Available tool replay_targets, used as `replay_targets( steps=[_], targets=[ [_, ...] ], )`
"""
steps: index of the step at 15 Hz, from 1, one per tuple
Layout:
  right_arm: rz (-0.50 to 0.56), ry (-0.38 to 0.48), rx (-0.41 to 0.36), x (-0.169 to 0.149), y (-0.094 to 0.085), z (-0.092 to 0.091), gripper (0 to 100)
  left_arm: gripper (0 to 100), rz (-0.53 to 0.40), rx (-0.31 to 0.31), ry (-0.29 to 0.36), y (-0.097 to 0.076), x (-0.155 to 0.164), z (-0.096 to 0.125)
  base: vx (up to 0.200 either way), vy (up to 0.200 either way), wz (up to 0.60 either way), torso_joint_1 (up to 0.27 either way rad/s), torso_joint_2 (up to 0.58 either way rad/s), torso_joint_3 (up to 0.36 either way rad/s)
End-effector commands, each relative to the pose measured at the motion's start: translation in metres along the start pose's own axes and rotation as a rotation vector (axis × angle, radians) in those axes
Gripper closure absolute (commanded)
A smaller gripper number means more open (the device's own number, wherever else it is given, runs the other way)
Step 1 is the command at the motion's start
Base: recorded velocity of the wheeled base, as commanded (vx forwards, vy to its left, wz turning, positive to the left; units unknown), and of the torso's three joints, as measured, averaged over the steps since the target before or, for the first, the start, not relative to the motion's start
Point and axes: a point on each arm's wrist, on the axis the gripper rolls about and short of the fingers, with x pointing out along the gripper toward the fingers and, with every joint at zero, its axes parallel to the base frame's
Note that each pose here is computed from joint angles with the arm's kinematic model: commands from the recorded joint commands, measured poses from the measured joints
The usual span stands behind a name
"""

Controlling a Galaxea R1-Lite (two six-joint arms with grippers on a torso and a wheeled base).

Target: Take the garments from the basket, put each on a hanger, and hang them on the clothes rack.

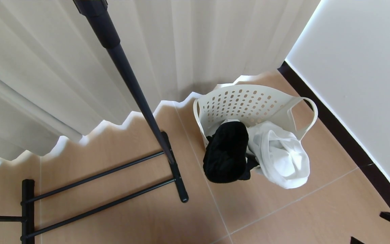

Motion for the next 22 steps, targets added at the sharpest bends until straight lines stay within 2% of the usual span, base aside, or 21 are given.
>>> replay_targets(
  steps=[1, 2, 4, 6, 7, 9, 11, 12, 13, 14, 21, 22],
  targets=[
    [0.116, 0.181, -0.194, 0.126, -0.010, 0.070, 0, 0, 0.000, 0.000, 0.000, 0.000, 0.000, 0.000, 0.000, 0.000, 0.00, 0.000, 0.00, 0.000],
    [0.116, 0.181, -0.194, 0.126, -0.010, 0.070, 0, 0, 0.000, 0.000, 0.000, 0.000, 0.000, 0.000, 0.000, 0.000, 0.00, 0.000, 0.00, 0.000],
    [0.107, 0.160, -0.402, 0.197, -0.011, 0.104, 0, 0, 0.000, 0.000, 0.000, 0.000, 0.000, 0.000, 0.000, 0.000, 0.00, 0.000, 0.00, 0.000],
    [0.062, 0.140, -0.523, 0.238, -0.014, 0.121, 0, 0, 0.000, 0.000, 0.000, 0.000, 0.000, 0.000, 0.000, 0.000, 0.00, 0.000, 0.00, 0.000],
    [0.052, 0.123, -0.585, 0.265, -0.009, 0.130, 0, 0, 0.000, 0.000, 0.000, 0.000, 0.000, 0.000, 0.000, 0.000, 0.00, 0.000, 0.00, 0.000],
    [-0.002, 0.138, -0.643, 0.306, -0.008, 0.138, 0, 0, 0.000, 0.000, 0.000, 0.000, 0.000, 0.000, 0.000, 0.000, 0.00, 0.000, 0.00, 0.000],
    [-0.012, 0.169, -0.667, 0.333, -0.009, 0.150, 0, 0, 0.000, 0.000, 0.000, 0.000, 0.000, 0.000, 0.000, 0.000, 0.00, 0.000, 0.00, 0.000],
    [-0.012, 0.169, -0.667, 0.333, -0.009, 0.150, 0, 0, 0.000, 0.000, 0.000, 0.000, 0.000, 0.000, 0.000, 0.000, 0.00, 0.000, 0.00, 0.000],
    [-0.023, 0.139, -0.665, 0.347, -0.009, 0.165, 0, 0, 0.000, 0.000, 0.000, 0.000, 0.000, 0.000, 0.000, 0.000, 0.00, 0.000, 0.00, 0.000],
    [-0.027, 0.134, -0.665, 0.351, -0.010, 0.168, 0, 0, 0.000, 0.000, 0.000, 0.000, 0.000, 0.000, 0.000, 0.000, 0.00, 0.000, 0.00, 0.000],
    [-0.042, 0.158, -0.644, 0.369, -0.013, 0.157, 0, 0, 0.000, 0.000, 0.000, 0.000, 0.000, 0.000, 0.000, 0.000, 0.00, 0.000, 0.00, 0.000],
    [-0.046, 0.151, -0.633, 0.370, -0.013, 0.159, 100, 0, 0.000, 0.000, 0.000, 0.000, 0.000, 0.000, 0.000, 0.000, 0.00, 0.000, 0.00, 0.000]
  ],
)
